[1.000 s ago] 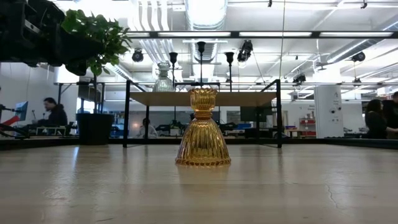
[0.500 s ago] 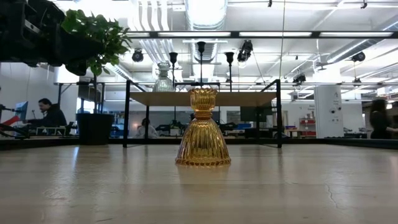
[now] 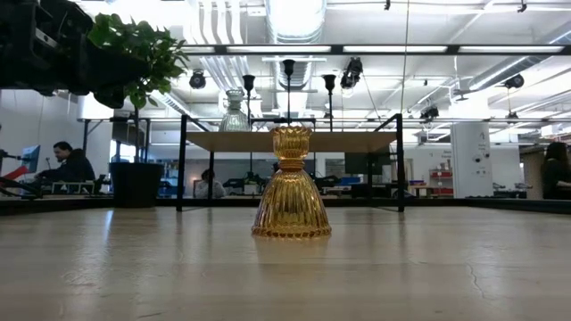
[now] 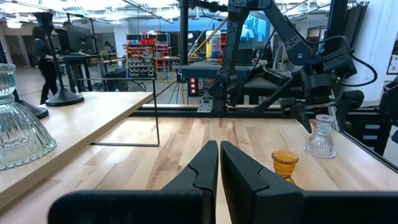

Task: Pick & Place candle stick holders
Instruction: Put the transparent candle holder on the shelf

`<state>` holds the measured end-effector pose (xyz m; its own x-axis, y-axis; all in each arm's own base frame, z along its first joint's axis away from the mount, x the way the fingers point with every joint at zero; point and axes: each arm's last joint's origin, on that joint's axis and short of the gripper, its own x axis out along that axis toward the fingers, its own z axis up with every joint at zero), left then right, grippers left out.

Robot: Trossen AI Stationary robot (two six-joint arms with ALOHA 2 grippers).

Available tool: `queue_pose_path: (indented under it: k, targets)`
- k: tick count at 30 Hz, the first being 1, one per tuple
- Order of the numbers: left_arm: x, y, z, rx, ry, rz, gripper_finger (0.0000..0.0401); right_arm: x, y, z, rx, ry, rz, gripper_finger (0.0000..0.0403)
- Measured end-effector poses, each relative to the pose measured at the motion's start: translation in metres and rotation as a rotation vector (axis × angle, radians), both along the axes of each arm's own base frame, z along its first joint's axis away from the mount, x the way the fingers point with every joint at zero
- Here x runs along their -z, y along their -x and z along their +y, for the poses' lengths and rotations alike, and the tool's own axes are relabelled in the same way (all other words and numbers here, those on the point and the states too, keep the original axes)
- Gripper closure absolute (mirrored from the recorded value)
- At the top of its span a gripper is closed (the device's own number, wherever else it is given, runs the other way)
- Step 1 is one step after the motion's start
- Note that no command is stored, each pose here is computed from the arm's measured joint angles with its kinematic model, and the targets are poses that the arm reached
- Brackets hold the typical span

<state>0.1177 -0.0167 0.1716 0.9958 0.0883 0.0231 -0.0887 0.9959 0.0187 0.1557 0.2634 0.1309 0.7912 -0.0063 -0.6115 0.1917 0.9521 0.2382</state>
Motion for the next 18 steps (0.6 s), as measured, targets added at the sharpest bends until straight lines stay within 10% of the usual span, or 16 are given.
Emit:
queue_pose_path:
  k: [9,18]
  targets:
    - [0.000,0.000,0.000,0.000,0.000,0.000,0.0378,-0.001,-0.016,-0.008,0.013,0.039,-0.006,0.0092]
    - [0.000,0.000,0.000,0.000,0.000,0.000,0.0378,-0.001,-0.017,-0.008,0.002,0.021,0.013,0.0190]
